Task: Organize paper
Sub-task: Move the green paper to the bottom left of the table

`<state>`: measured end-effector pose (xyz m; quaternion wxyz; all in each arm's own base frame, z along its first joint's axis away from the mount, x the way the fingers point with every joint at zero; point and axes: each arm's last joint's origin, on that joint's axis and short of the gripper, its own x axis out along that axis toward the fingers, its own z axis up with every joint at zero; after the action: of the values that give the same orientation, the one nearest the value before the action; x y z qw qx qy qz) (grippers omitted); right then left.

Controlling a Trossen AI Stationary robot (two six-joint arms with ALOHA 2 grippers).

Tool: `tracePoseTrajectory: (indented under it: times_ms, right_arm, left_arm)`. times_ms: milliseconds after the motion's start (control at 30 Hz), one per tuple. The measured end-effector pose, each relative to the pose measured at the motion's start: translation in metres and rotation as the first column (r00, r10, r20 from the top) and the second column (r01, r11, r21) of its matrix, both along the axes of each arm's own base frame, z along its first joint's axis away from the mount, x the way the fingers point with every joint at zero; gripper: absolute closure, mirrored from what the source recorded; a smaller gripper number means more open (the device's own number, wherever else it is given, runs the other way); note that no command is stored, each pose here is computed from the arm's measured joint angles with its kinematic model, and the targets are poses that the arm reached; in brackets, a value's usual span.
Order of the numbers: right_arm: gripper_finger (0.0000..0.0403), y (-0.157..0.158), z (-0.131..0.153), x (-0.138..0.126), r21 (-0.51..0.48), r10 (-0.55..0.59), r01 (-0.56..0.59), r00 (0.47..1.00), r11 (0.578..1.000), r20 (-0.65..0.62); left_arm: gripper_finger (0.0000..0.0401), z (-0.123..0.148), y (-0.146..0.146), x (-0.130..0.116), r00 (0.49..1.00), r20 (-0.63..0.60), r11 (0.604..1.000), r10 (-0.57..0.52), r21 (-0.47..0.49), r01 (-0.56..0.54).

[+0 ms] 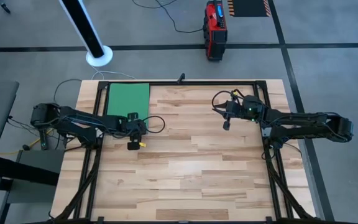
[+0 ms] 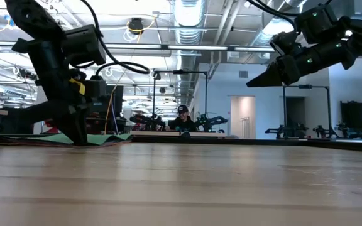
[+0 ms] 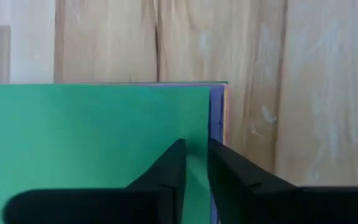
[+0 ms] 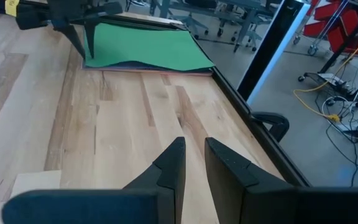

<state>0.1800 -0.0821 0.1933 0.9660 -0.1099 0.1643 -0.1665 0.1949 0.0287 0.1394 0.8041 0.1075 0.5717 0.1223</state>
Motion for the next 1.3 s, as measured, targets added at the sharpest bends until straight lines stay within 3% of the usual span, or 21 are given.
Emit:
tracePoseTrajectory:
  times_ms: [133, 433, 767, 1000, 1167, 1300]
  right_arm:
    - [0.0344, 0.0, 0.0, 0.0, 0.0, 0.0, 0.0, 1.0, 1.0, 0.0]
    - [0.0344, 0.0, 0.0, 0.0, 0.008, 0.0, 0.0, 1.0, 1.0, 0.002]
    - [0.0344, 0.0, 0.0, 0.0, 0.01, 0.0, 0.0, 1.0, 1.0, 0.002]
    - [0.0344, 0.0, 0.0, 0.0, 0.005, 0.001, -0.001, 1.0, 1.0, 0.001]
    - [0.0344, 0.001, 0.0, 0.0, 0.002, 0.002, -0.002, 1.0, 1.0, -0.004]
    - [0.0344, 0.001, -0.002, 0.0, 0.014, 0.004, -0.004, 1.0, 1.0, -0.012]
  left_arm:
    - [0.0395, 0.014, 0.0, 0.008, 1.0, 0.005, 0.999, -0.006, -0.037, 0.007]
    - [0.04, 0.041, -0.011, 0.022, 0.997, 0.046, 0.978, -0.064, -0.196, 0.072]
    - [0.0401, 0.046, -0.047, 0.026, 0.989, 0.099, 0.86, -0.108, -0.491, 0.143]
    - [0.0401, 0.044, -0.077, 0.025, 0.99, 0.08, 0.807, -0.117, -0.573, 0.142]
    - [0.0401, 0.041, -0.102, 0.025, 0.985, 0.148, 0.757, -0.084, -0.634, 0.16]
    - [0.0401, 0.041, -0.118, 0.02, 0.991, 0.133, 0.756, -0.018, -0.647, 0.1]
